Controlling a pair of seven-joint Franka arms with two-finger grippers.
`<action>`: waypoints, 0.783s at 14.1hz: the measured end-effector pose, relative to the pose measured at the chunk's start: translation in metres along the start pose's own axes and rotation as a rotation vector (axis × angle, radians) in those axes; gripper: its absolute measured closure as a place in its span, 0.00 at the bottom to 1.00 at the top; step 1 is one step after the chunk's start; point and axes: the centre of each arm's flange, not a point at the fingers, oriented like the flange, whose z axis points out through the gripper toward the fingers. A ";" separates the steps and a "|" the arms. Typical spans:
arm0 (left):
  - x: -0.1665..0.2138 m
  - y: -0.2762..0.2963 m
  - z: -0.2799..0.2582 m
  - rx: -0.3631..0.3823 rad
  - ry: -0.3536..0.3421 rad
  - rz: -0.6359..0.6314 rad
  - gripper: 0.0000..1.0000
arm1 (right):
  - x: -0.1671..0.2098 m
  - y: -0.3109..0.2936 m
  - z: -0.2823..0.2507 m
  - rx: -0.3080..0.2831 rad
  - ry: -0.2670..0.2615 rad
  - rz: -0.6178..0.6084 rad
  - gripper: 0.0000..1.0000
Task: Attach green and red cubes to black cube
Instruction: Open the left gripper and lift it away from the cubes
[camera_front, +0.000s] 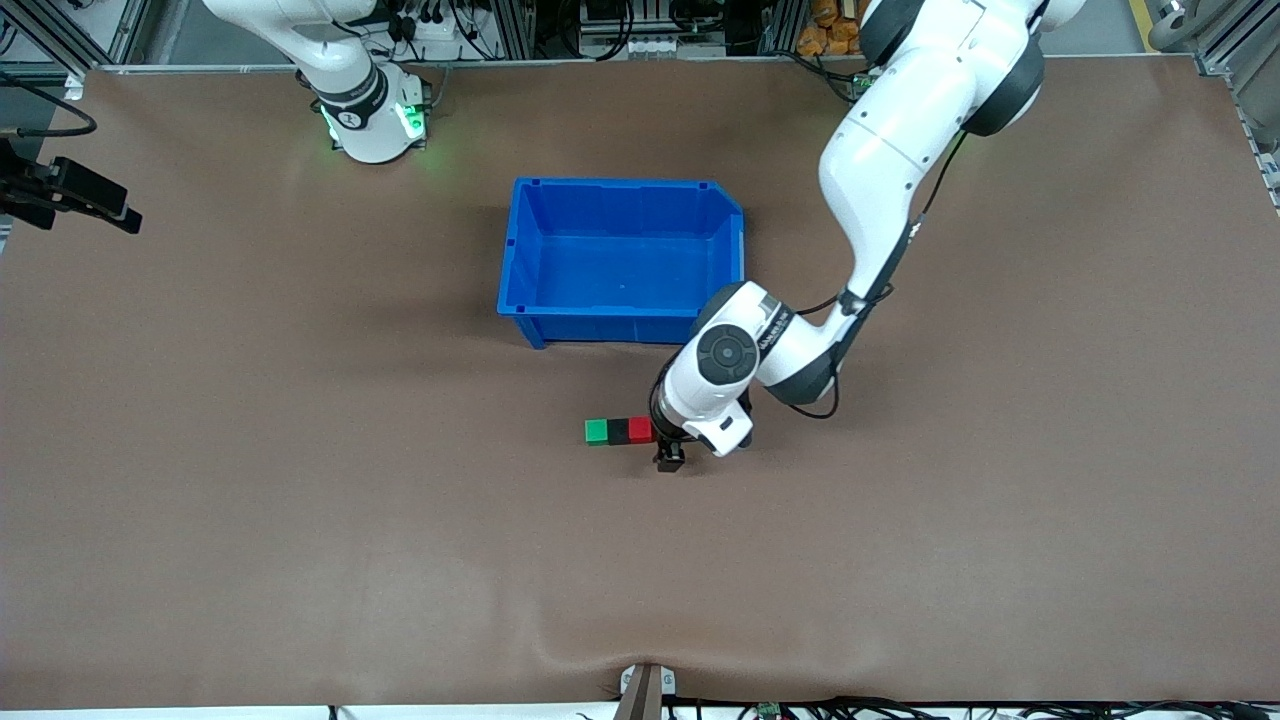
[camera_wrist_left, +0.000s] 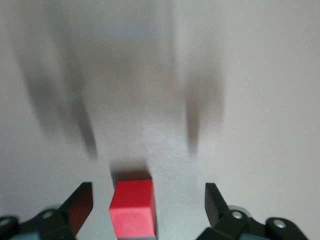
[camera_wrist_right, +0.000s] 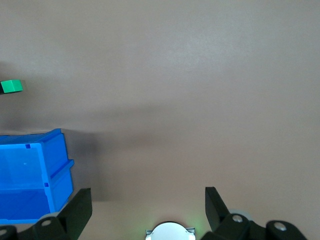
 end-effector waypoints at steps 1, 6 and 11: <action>0.003 0.005 -0.023 0.002 0.008 0.028 0.00 | 0.000 0.000 0.000 0.000 0.000 0.000 0.00; 0.004 0.003 -0.162 0.022 0.064 0.289 0.00 | 0.000 -0.001 0.000 0.000 0.000 -0.001 0.00; 0.064 -0.012 -0.306 0.093 0.136 0.505 0.00 | 0.000 0.001 -0.001 -0.002 0.002 0.001 0.00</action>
